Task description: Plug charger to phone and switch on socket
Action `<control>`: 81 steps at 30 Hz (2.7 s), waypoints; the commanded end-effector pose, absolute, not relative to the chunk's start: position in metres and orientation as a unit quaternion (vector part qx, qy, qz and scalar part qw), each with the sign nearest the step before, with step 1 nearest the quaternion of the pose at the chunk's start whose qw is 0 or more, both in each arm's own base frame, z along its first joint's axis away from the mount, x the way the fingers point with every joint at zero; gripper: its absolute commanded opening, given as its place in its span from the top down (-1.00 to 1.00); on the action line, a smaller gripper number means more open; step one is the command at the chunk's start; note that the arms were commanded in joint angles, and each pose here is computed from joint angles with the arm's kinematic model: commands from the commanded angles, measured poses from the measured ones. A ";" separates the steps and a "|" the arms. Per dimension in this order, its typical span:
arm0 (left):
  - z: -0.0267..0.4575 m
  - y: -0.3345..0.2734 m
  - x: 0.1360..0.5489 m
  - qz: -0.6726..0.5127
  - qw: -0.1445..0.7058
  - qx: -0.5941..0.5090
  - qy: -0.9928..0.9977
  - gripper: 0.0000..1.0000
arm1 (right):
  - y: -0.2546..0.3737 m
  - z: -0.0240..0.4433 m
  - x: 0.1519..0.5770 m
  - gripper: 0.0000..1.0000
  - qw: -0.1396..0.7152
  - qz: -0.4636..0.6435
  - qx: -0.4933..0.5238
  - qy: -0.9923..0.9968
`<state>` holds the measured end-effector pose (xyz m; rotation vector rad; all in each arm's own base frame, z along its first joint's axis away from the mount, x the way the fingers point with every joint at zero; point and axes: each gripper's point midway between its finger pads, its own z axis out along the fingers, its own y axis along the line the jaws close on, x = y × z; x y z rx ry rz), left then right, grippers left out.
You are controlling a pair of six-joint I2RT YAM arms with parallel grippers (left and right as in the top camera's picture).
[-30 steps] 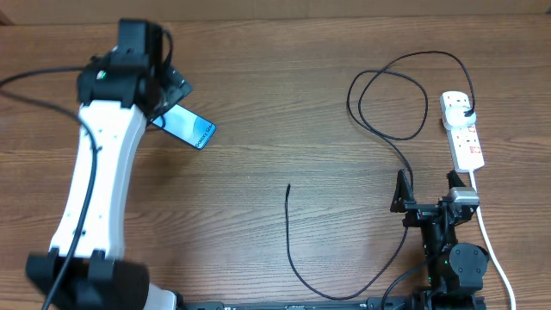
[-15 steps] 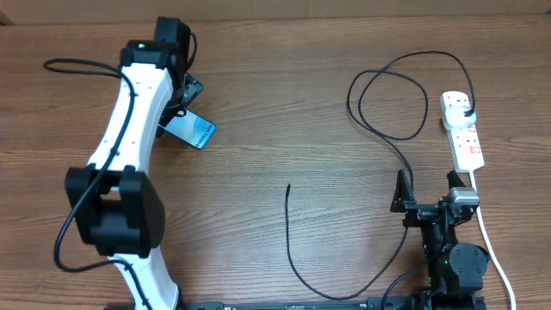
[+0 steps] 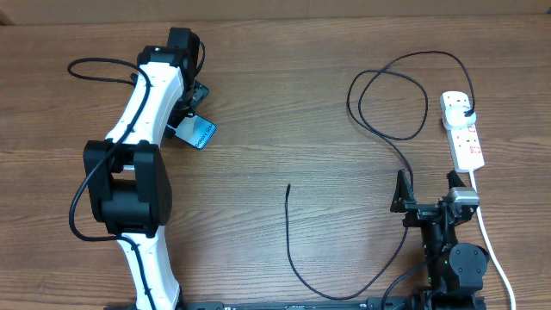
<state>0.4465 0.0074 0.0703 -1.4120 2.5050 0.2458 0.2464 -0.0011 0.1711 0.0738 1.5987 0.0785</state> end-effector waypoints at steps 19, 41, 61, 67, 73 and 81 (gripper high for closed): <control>0.024 -0.005 0.465 0.061 0.108 -0.502 0.856 -1.00 | -0.002 0.169 0.247 -1.00 0.697 0.032 0.036 0.716; 0.012 -0.016 0.471 0.028 0.093 -0.517 0.851 -1.00 | -0.002 0.169 0.247 -1.00 0.697 0.032 0.036 0.716; 0.010 -0.004 0.455 0.049 0.065 -0.514 0.854 -1.00 | -0.002 0.169 0.247 -1.00 0.697 0.032 0.036 0.716; 0.010 0.004 0.449 0.057 0.055 -0.521 0.850 -1.00 | -0.002 0.169 0.247 -1.00 0.697 0.032 0.036 0.716; 0.010 0.004 0.450 0.056 0.056 -0.522 0.849 -1.00 | -0.002 0.169 0.247 -0.99 0.697 0.032 0.036 0.716; 0.010 0.004 0.452 0.053 0.060 -0.522 0.849 -1.00 | -0.002 0.169 0.247 -1.00 0.697 0.032 0.036 0.716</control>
